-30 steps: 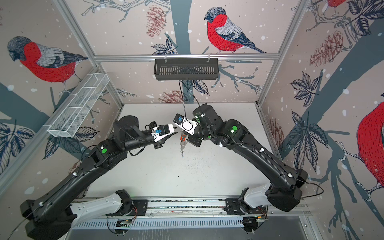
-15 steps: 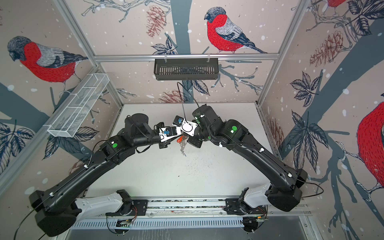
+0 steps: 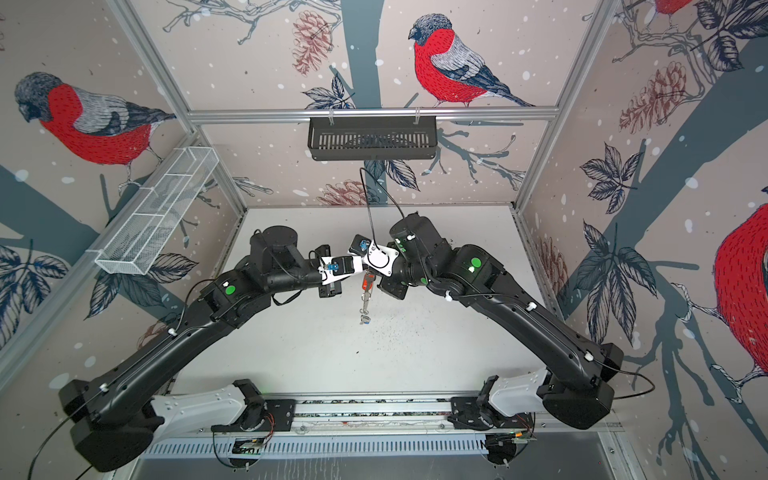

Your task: Put the keys on the keyring

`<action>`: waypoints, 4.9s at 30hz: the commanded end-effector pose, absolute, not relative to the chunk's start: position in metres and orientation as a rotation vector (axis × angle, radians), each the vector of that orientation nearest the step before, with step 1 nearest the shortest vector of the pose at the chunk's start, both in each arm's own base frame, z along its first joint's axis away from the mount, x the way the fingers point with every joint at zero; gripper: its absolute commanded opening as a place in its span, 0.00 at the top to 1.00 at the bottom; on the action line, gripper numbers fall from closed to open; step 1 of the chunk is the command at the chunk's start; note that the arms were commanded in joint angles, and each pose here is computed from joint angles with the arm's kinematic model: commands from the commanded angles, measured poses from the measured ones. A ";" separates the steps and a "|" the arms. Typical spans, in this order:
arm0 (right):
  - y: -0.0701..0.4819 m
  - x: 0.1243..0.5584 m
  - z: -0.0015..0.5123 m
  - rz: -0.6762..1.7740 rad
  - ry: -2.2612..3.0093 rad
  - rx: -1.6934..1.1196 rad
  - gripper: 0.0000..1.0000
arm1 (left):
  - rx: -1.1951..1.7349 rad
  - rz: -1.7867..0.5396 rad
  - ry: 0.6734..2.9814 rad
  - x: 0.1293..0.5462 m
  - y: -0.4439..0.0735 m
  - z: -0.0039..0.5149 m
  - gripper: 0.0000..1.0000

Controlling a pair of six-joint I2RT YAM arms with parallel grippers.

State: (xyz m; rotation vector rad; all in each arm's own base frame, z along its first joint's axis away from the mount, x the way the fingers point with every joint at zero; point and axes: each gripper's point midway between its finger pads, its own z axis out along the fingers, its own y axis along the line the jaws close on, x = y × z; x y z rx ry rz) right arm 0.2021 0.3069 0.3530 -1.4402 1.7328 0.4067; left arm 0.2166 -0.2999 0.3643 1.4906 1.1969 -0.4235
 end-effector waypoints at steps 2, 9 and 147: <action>0.320 0.194 0.372 0.470 1.613 -1.450 1.00 | 1.488 -0.423 1.228 0.220 -0.300 0.361 1.00; 0.319 0.191 0.377 0.476 1.578 -1.447 1.00 | 1.514 -0.442 1.249 0.220 -0.303 0.355 0.90; 0.319 0.223 0.341 0.479 1.374 -1.024 1.00 | 0.673 -0.737 1.370 0.247 -0.299 0.388 1.00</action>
